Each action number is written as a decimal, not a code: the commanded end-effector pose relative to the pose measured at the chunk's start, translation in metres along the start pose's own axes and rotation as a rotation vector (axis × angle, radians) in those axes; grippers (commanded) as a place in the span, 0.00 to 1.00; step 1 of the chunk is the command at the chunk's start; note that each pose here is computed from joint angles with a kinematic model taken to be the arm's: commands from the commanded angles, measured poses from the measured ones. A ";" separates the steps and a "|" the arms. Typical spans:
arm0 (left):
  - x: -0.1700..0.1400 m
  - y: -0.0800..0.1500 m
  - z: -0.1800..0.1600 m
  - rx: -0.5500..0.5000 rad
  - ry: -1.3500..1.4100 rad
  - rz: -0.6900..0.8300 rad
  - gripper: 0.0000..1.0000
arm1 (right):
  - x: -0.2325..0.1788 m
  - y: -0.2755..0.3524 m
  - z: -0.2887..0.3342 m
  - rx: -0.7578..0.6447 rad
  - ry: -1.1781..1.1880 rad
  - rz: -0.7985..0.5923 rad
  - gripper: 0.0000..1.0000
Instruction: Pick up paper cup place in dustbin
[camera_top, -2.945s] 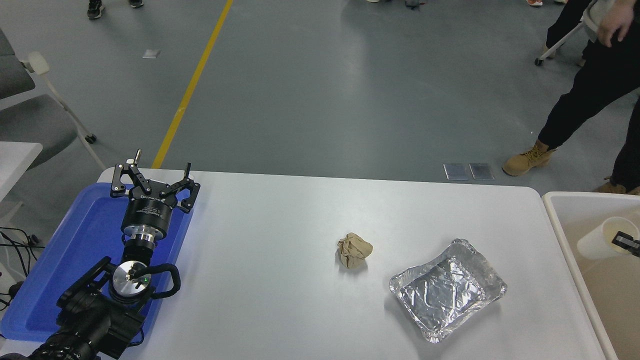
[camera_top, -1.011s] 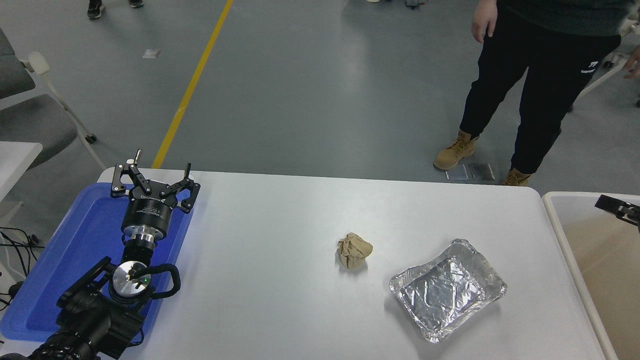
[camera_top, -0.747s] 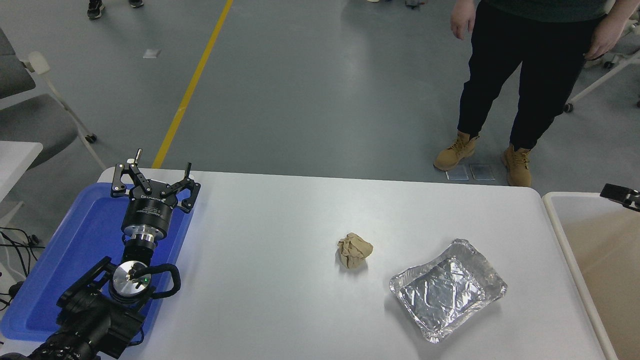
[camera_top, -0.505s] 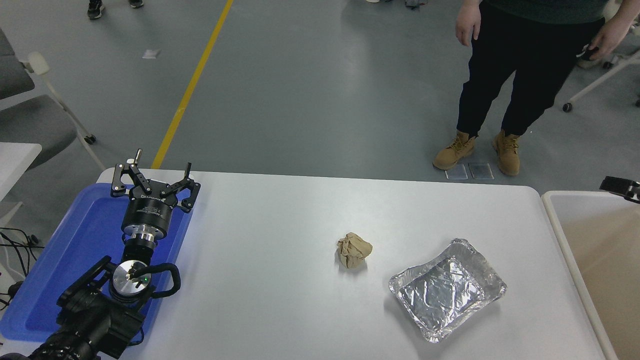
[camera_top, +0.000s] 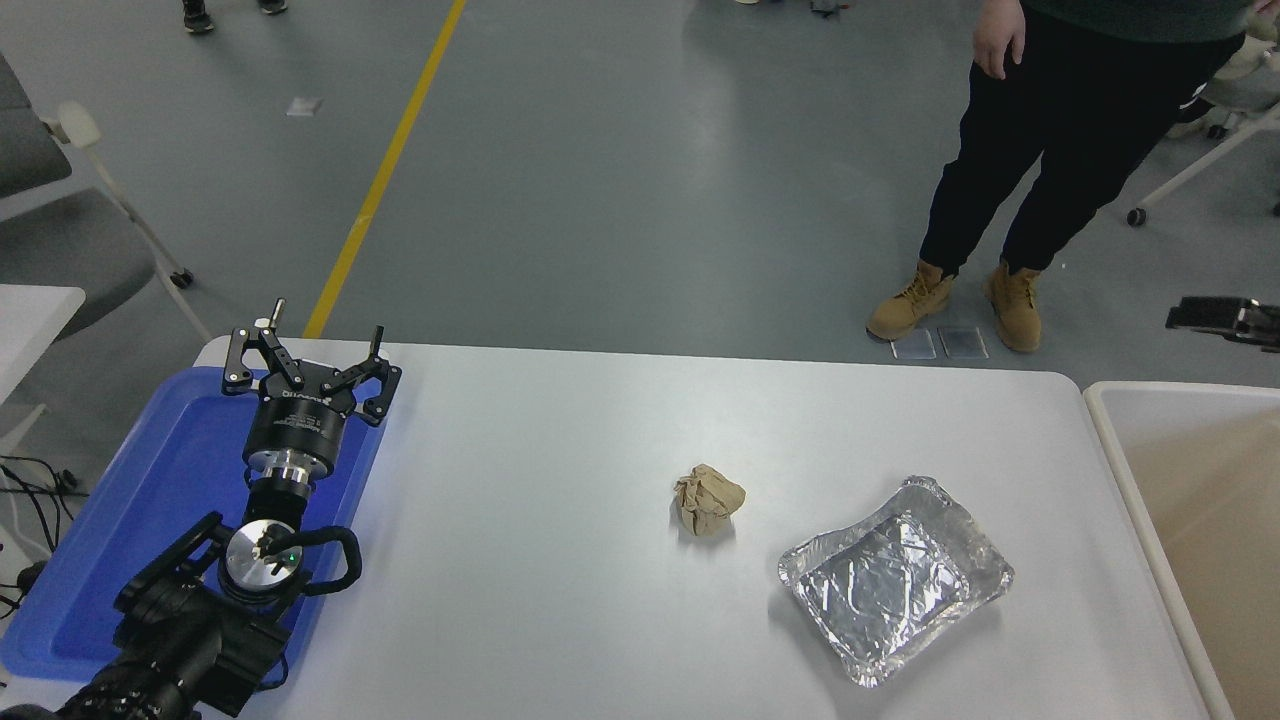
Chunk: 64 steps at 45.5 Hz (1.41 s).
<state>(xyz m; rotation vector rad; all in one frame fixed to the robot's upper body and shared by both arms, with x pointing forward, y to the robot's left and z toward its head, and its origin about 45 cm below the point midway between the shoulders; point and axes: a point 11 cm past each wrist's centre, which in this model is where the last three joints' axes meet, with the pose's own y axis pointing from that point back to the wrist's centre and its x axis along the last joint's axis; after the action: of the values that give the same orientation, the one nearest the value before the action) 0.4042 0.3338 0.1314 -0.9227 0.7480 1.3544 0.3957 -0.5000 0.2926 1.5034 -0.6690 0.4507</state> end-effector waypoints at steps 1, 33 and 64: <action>0.000 0.000 0.000 0.001 0.001 0.000 1.00 | 0.008 0.019 -0.037 0.044 0.110 -0.062 1.00; 0.000 0.000 0.000 0.001 0.001 0.000 1.00 | 0.007 0.076 -0.169 0.093 0.282 -0.367 1.00; 0.000 0.000 0.000 0.001 -0.002 0.001 1.00 | -0.017 0.119 -0.263 0.393 -0.015 -0.547 1.00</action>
<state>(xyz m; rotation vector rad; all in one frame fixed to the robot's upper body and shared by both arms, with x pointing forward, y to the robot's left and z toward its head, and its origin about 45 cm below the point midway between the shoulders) 0.4039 0.3344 0.1309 -0.9214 0.7484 1.3569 0.3538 -0.2515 0.3884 1.9045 -0.1763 0.2320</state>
